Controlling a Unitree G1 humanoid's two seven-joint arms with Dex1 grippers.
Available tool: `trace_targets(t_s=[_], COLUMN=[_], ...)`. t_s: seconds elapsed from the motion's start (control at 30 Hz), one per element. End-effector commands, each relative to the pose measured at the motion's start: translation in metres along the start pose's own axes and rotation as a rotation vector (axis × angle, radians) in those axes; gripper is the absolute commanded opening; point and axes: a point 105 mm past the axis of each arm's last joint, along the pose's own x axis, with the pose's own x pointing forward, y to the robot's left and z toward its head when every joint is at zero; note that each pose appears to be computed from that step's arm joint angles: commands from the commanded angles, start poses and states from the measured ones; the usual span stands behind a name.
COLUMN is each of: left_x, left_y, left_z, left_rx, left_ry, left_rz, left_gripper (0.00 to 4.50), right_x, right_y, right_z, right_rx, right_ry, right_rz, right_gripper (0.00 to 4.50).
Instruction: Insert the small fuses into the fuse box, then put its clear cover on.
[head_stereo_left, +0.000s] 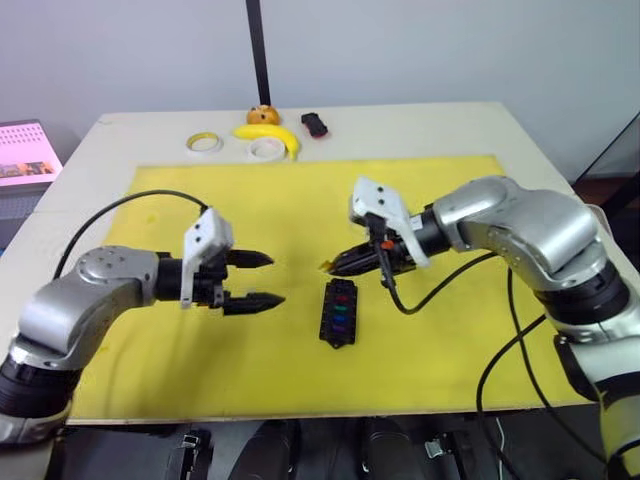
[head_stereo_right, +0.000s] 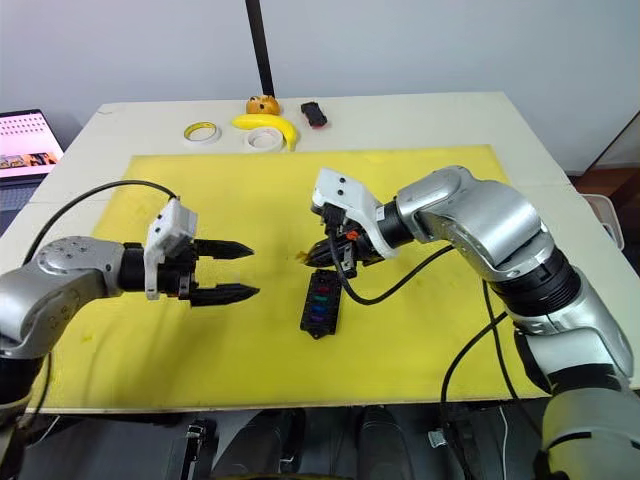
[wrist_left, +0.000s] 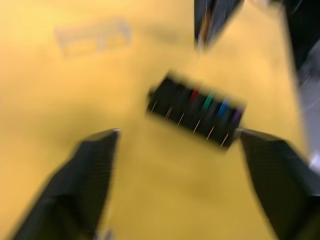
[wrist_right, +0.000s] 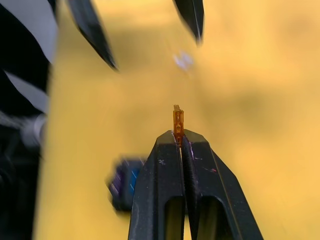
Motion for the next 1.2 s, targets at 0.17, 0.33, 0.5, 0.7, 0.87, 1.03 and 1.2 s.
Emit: trace_targets(t_s=[0.17,0.33,0.5,0.7,0.87,1.03,1.2], left_x=[0.018,0.025,0.028,0.030,0.031,0.031,0.033], left_y=[-0.001,-0.002,-0.003,-0.006,-0.007,-0.009,-0.008], left_z=[-0.001,-0.003,-0.004,-0.004,-0.004,-0.005,-0.005], left_rx=[0.119,0.145,0.158,0.178,0.182,0.185,0.189], left_ry=[-0.006,-0.002,-0.001,0.005,0.006,0.008,0.007], left_rz=[0.001,-0.011,-0.015,-0.029,-0.024,-0.021,-0.017], left_gripper=[4.46,4.46,4.46,4.46,4.46,4.46,4.46], right_x=[-0.002,0.004,0.012,0.014,0.015,0.017,0.019], right_y=[0.007,0.005,0.004,-0.002,-0.001,-0.004,-0.005], right_z=[0.006,0.007,0.003,0.000,-0.003,-0.006,-0.008], right_rx=[-0.083,-0.085,-0.090,-0.112,-0.127,-0.141,-0.149], right_ry=[0.121,0.149,0.184,0.225,0.246,0.260,0.270], right_rz=[0.032,0.020,0.006,-0.026,-0.019,-0.029,-0.033], right_gripper=[0.00,0.00,0.00,0.00,0.00,0.00,0.00])
